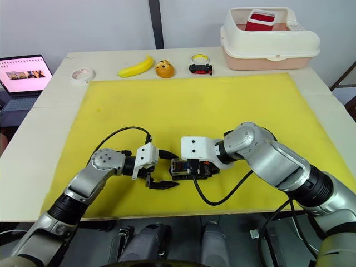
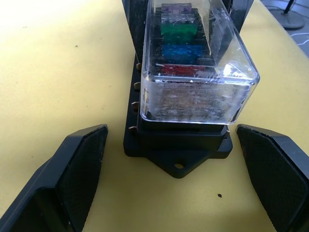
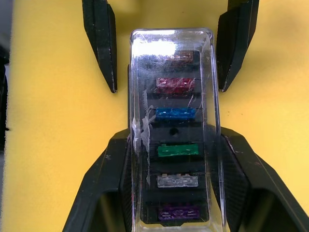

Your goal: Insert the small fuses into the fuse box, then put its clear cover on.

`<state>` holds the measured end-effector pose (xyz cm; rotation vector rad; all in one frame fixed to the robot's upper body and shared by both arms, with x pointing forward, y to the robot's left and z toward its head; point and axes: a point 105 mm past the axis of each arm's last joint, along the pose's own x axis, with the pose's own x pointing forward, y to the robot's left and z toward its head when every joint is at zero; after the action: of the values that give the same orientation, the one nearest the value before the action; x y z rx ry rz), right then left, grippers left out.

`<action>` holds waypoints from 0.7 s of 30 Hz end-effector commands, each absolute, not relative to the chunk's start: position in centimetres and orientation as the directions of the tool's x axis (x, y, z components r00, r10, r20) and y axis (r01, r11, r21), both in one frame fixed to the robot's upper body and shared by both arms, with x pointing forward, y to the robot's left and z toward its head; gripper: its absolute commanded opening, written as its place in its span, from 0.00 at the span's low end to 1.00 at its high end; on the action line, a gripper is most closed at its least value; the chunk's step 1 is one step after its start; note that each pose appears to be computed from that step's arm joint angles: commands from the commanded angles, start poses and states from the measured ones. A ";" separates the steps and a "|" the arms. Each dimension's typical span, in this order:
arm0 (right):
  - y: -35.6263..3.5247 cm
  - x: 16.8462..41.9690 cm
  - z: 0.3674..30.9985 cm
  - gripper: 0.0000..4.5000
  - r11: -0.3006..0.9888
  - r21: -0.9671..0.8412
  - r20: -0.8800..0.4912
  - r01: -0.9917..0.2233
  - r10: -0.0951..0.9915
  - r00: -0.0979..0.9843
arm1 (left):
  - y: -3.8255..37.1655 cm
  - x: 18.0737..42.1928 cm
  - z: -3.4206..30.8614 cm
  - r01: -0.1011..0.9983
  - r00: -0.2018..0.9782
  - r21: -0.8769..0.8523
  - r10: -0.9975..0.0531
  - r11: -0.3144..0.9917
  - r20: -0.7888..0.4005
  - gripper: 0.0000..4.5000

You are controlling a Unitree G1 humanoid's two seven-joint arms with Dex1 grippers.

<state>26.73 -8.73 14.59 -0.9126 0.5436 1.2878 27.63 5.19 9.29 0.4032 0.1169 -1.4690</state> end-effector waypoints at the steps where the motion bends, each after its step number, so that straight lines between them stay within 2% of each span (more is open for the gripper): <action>1: -8.7 26.9 14.9 0.86 0.039 -0.270 -0.782 -0.962 0.574 0.243 | 4.8 27.3 9.2 0.980 0.096 0.198 -0.941 0.031 -0.326 1.00; 2: -8.6 26.9 15.0 0.95 0.042 -0.267 -0.779 -0.963 0.579 0.242 | 4.8 27.3 9.2 0.980 0.097 0.199 -0.940 0.032 -0.326 1.00; 15: -7.9 26.5 18.0 0.95 0.073 -0.269 -0.699 -0.961 0.671 0.246 | 4.9 27.5 9.2 0.978 0.107 0.202 -0.939 0.042 -0.326 1.00; 21: -8.2 26.1 17.7 0.95 0.056 -0.289 -0.697 -0.956 0.672 0.250 | 4.9 27.5 9.2 0.978 0.107 0.203 -0.940 0.041 -0.325 1.00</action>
<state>26.50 -8.49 16.72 -0.7856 0.4949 1.2798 27.66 5.05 9.26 0.4143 0.1129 -1.4668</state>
